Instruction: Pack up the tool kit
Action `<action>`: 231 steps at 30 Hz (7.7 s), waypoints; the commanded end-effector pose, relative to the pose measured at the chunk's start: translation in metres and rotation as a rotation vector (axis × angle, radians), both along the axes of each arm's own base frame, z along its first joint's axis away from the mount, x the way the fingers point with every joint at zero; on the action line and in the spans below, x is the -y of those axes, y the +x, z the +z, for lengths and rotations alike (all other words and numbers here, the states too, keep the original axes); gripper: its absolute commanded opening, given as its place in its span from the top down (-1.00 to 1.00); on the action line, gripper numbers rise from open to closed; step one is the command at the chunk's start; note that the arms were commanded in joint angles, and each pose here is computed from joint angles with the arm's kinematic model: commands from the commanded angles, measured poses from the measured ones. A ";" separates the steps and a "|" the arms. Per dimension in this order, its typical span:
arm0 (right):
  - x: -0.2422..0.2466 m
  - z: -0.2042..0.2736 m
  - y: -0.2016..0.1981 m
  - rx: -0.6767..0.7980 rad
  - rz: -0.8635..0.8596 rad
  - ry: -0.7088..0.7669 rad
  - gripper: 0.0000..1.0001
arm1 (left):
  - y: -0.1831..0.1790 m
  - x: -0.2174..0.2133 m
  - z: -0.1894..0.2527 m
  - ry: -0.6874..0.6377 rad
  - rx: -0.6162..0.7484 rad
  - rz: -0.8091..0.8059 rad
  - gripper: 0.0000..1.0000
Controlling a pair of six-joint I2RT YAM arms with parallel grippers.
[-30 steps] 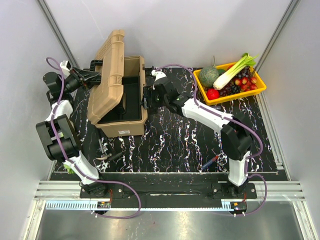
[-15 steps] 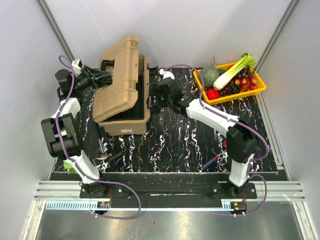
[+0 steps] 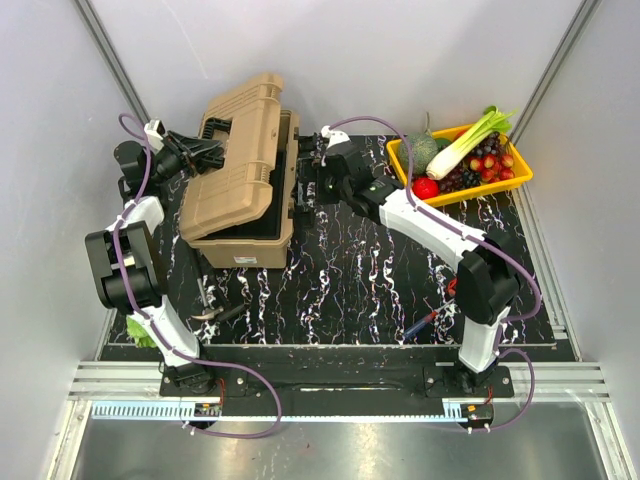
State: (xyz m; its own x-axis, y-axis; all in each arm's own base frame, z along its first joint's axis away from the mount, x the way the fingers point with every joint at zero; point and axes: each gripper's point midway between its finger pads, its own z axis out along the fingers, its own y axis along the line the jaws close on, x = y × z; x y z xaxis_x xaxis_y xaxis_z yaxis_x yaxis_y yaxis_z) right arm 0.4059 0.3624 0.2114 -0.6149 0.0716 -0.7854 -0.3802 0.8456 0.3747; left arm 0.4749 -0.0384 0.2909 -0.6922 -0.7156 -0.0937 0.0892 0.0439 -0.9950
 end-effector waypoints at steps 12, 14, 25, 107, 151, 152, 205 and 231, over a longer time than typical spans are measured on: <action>-0.048 -0.008 0.017 0.018 0.084 -0.049 -0.99 | -0.008 -0.003 0.076 0.127 0.282 0.069 1.00; -0.051 -0.013 0.018 0.017 0.083 -0.057 -0.99 | -0.007 -0.004 0.080 0.129 0.286 0.071 1.00; -0.032 -0.065 0.028 -0.057 -0.020 -0.229 -0.91 | -0.003 -0.012 0.073 0.138 0.267 0.074 1.00; -0.024 0.088 0.010 0.257 0.091 -0.097 -0.99 | -0.153 -0.110 0.209 1.205 0.319 0.781 -0.98; -0.117 0.084 0.014 0.282 0.050 -0.103 1.00 | -0.177 -0.040 0.257 1.148 0.535 0.640 -0.98; -0.117 0.096 0.013 0.298 0.047 -0.080 1.00 | -0.176 -0.040 0.257 1.146 0.532 0.638 -0.98; 0.159 -0.068 -0.104 -0.223 -0.268 -0.053 1.00 | -0.156 -0.036 0.237 1.113 0.491 0.569 -0.98; 0.171 -0.087 -0.079 -0.190 -0.386 -0.126 -0.53 | -0.175 -0.015 0.239 1.061 0.545 0.502 -0.98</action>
State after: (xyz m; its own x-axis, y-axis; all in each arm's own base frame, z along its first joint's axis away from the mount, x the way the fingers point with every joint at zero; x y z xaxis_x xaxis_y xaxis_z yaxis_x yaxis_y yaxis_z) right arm 0.3038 0.1992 0.0627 -0.8102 0.2179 -0.5441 0.0616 0.9548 0.2906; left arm 0.3173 -0.0057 0.5206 -0.0836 -0.2748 -0.9579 0.1341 0.9494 -0.2840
